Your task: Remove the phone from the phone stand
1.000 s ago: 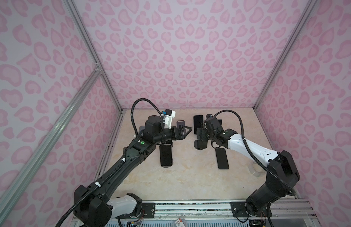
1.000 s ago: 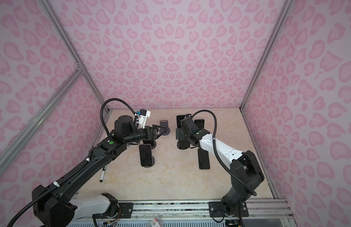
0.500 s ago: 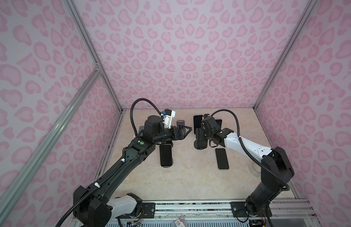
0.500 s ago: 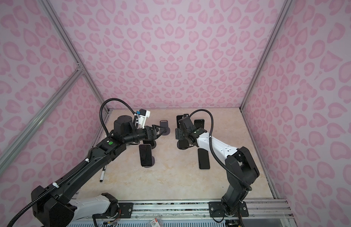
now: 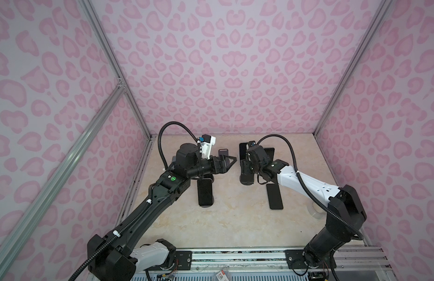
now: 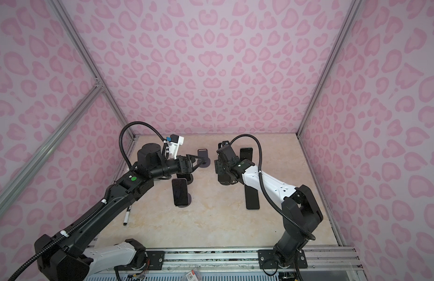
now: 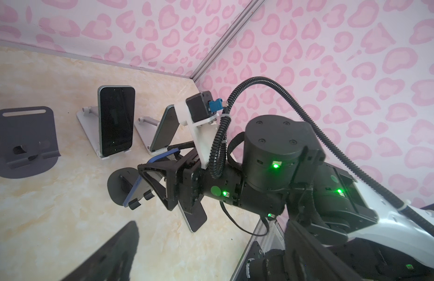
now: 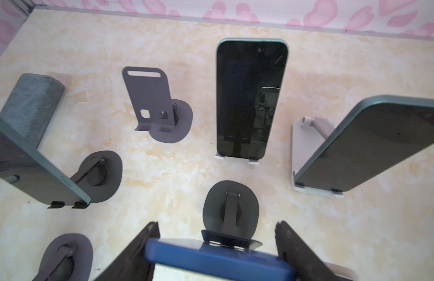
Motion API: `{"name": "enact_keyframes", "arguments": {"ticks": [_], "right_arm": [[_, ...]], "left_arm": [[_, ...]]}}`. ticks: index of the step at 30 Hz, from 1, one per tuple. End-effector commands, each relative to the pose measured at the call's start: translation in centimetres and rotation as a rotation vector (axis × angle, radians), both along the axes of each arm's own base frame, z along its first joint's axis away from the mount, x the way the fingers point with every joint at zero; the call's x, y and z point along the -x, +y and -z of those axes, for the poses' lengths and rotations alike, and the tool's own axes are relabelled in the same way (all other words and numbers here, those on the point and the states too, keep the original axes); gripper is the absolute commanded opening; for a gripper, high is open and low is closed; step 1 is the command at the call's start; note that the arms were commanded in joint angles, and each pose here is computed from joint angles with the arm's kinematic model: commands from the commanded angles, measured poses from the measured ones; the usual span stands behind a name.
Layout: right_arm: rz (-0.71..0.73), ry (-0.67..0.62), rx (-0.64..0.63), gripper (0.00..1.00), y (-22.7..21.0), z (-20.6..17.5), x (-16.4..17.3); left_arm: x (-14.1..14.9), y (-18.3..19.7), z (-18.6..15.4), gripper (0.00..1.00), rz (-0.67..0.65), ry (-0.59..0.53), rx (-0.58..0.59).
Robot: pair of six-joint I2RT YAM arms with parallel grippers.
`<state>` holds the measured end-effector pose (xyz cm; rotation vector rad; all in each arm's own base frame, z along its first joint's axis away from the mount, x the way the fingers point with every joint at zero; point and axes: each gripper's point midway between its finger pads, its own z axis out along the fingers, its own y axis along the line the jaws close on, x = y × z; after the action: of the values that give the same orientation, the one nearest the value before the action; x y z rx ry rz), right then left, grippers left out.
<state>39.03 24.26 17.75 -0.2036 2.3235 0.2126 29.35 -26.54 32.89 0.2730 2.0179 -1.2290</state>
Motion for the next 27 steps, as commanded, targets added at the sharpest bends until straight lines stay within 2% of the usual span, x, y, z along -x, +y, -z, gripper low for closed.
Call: {"name": "enact_keyframes", "arguments": {"ticks": [1,6,15,27], "right_arm": [[-0.009,-0.043,0.014,0.72,-0.4,-1.4,0.0],[-0.029,-0.058,-0.013,0.71,-0.3,-3.0,0.6],[-0.038,-0.056,-0.019,0.70,-0.2,-4.4,2.6],[-0.004,-0.048,-0.021,0.69,-1.3,-4.2,5.4]], "left_arm": [[0.2,0.3,-1.9,0.96,-0.007,-0.079,0.020],[-0.2,0.8,-1.7,0.97,-0.042,-0.105,-0.006],[-0.8,0.6,-0.4,0.96,-0.048,-0.081,-0.021],[-1.7,0.6,1.2,0.97,-0.070,-0.059,-0.055]]}}
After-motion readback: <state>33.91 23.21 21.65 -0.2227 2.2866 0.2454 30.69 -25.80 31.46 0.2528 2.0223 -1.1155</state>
